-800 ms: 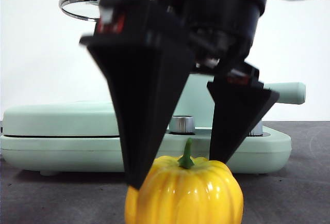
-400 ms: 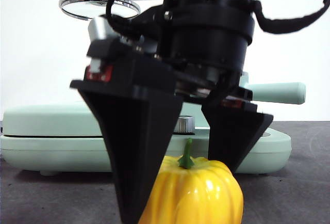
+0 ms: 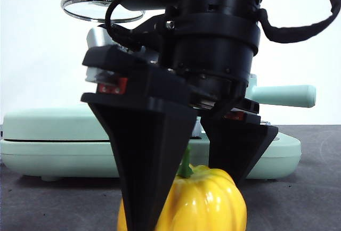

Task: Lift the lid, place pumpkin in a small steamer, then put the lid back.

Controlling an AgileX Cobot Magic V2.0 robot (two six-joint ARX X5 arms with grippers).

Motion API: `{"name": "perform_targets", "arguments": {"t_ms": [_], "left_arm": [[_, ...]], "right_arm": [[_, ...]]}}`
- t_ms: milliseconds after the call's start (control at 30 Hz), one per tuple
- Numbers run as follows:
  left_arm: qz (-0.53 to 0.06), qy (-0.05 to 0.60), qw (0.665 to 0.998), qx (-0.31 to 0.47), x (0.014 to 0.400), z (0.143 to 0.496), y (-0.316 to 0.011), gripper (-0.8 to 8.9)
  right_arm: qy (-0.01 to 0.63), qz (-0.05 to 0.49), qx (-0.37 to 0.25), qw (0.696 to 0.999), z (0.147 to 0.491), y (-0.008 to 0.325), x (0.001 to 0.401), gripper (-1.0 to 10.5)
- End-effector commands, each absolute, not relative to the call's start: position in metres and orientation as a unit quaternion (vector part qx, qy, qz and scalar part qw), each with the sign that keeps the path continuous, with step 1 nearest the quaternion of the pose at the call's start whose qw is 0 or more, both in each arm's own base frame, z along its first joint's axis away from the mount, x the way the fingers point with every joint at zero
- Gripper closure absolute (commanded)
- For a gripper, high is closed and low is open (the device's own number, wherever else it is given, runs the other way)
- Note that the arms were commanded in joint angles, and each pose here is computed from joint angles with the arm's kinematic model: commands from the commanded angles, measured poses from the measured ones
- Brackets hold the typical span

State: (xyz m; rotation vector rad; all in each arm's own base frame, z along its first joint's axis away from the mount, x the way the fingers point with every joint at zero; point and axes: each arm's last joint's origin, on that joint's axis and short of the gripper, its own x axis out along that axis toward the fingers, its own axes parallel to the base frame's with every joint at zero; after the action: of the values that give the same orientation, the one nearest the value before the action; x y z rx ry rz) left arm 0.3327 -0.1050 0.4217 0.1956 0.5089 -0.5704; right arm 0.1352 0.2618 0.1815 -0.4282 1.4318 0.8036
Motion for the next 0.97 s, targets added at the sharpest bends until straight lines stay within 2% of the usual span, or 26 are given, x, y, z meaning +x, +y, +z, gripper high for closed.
{"name": "perform_targets", "arguments": {"t_ms": [33, 167, 267, 467, 633, 733, 967], "left_arm": [[-0.281, 0.223, 0.929, 0.092, 0.332, 0.432, -0.106, 7.98], [-0.279, 0.223, 0.929, 0.092, 0.332, 0.432, -0.104, 7.98], [-0.275, 0.223, 0.931, 0.091, 0.333, 0.432, -0.102, 7.98], [-0.268, 0.224, 0.933, 0.089, 0.335, 0.432, -0.096, 7.98], [-0.266, 0.224, 0.933, 0.089, 0.335, 0.432, -0.095, 7.98], [-0.266, 0.224, 0.934, 0.088, 0.335, 0.432, -0.095, 7.98], [-0.264, 0.226, 0.934, 0.08, 0.336, 0.432, -0.095, 7.98]], "right_arm": [[0.632, 0.358, -0.189, 0.661, 0.181, 0.268, 0.135, 6.2], [0.634, 0.353, -0.182, 0.664, 0.188, 0.268, 0.141, 6.2], [0.642, 0.339, -0.175, 0.665, 0.206, 0.266, 0.152, 6.2], [0.645, 0.324, -0.171, 0.67, 0.271, 0.259, 0.177, 6.2], [0.609, 0.32, -0.129, 0.714, 0.327, 0.245, 0.206, 6.2], [0.581, 0.317, -0.106, 0.742, 0.348, 0.235, 0.225, 6.2], [0.566, 0.278, -0.072, 0.773, 0.354, 0.213, 0.278, 6.2]]}}
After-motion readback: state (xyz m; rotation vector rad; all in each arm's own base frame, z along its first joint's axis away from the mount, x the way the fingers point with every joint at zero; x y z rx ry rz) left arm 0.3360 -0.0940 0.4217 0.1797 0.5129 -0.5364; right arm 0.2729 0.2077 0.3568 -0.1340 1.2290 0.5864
